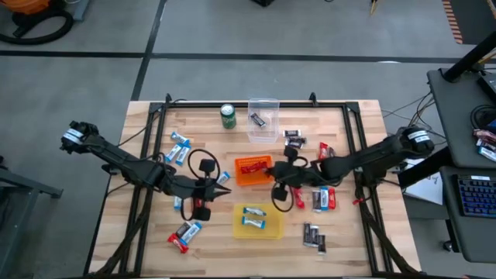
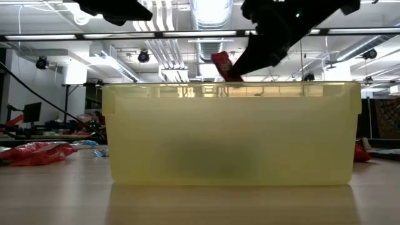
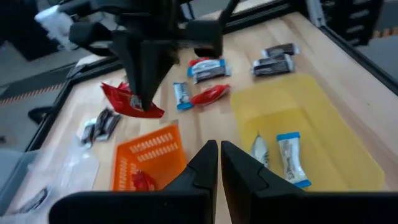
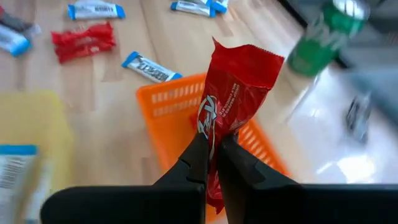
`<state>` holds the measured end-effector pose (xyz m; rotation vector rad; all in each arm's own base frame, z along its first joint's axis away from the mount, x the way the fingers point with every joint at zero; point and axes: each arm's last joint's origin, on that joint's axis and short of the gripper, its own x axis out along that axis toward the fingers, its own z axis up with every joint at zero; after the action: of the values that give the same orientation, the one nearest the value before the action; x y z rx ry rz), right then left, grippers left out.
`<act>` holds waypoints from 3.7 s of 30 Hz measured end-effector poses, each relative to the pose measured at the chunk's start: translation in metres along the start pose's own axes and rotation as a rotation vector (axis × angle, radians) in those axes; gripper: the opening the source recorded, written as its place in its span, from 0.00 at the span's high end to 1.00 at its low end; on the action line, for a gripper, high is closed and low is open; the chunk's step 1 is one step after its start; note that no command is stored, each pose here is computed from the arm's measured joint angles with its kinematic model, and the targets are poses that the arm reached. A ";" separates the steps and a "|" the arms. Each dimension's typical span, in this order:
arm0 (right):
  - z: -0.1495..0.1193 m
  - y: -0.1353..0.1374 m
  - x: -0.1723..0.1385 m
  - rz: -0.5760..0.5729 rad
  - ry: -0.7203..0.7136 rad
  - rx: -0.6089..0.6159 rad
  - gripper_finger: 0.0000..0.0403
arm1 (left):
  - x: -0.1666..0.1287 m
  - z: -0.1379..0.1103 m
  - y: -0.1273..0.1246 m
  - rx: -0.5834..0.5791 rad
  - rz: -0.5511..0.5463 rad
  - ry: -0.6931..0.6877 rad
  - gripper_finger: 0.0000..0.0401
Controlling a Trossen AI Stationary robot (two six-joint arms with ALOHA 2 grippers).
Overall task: Sort candy
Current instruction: Put the red candy into the orange bin, then put the white candy into the yellow bin
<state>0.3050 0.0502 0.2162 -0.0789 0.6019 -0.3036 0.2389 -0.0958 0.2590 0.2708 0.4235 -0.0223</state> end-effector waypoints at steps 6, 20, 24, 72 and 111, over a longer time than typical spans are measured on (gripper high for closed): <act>-0.007 -0.009 0.021 -0.044 0.038 -0.074 0.97 | -0.007 -0.003 0.003 -0.085 0.015 0.039 0.99; -0.011 -0.008 0.029 -0.048 0.055 -0.096 0.74 | -0.016 -0.028 0.010 -0.456 0.232 0.240 0.99; -0.010 -0.008 0.028 -0.048 0.047 -0.092 0.69 | -0.020 -0.041 0.011 -0.561 0.294 0.343 0.99; -0.006 -0.006 0.027 0.016 0.020 0.082 0.64 | -0.031 -0.191 0.109 -0.951 0.834 0.864 0.66; 0.002 0.000 0.026 0.108 -0.066 0.014 0.68 | -0.018 -0.073 0.038 -0.552 0.117 -0.120 1.00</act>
<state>0.3265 0.0419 0.2041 -0.0422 0.5368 -0.2001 0.1961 -0.0404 0.2122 -0.2496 0.2793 0.1907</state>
